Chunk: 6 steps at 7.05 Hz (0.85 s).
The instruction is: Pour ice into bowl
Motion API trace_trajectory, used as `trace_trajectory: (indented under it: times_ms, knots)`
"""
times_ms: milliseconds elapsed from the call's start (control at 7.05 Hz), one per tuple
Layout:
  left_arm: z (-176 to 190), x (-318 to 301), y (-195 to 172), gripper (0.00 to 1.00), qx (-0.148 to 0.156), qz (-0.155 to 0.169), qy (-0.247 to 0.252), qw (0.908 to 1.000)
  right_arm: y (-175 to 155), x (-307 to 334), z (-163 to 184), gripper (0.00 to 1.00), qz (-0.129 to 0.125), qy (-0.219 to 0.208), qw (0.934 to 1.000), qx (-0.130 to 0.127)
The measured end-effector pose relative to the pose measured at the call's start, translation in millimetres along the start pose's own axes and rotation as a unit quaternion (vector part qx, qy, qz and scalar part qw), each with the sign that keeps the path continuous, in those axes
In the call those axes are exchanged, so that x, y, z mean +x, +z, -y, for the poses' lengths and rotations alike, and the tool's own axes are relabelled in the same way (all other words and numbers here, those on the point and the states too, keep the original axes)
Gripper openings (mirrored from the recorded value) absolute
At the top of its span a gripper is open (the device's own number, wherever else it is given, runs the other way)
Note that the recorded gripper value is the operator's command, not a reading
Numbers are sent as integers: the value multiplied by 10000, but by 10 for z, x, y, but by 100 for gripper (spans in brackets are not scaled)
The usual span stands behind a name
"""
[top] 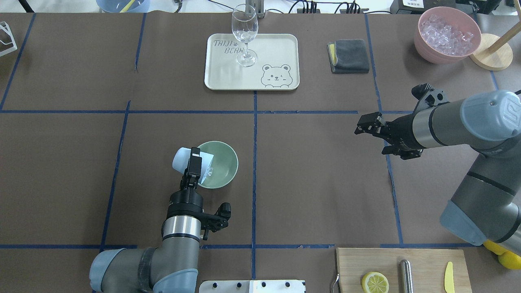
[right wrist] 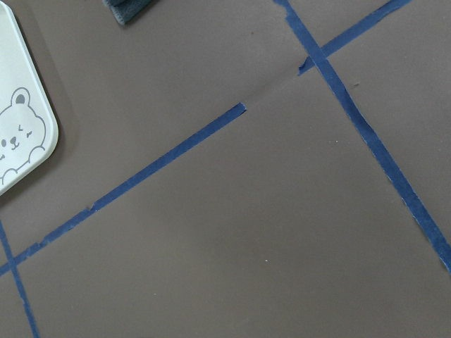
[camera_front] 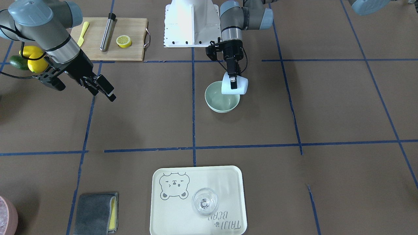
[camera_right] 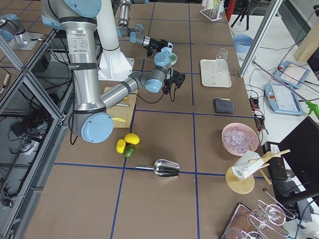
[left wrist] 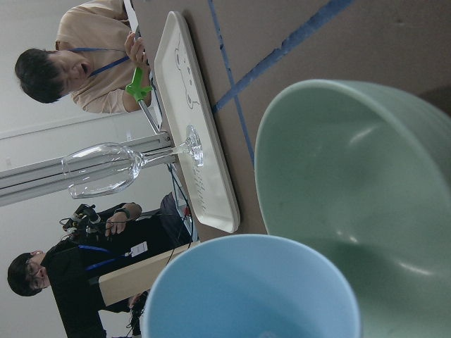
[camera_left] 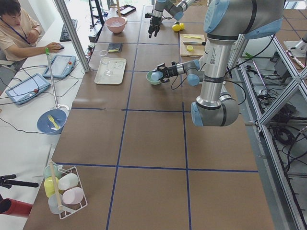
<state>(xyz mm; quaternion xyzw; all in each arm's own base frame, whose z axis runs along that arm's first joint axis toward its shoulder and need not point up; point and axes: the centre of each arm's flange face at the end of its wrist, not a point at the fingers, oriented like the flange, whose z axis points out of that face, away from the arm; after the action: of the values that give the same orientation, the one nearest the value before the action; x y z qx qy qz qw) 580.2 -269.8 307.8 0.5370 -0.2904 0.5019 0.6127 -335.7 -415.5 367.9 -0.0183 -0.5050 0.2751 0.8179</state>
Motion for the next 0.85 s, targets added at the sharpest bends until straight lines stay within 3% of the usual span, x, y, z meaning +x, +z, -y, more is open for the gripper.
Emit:
trace_trajectory:
  times_ms: [851]
  knots:
    - [-71, -12, 80, 0, -476, -169, 1365, 9893, 26, -10, 7, 100, -8, -8, 10000, 5]
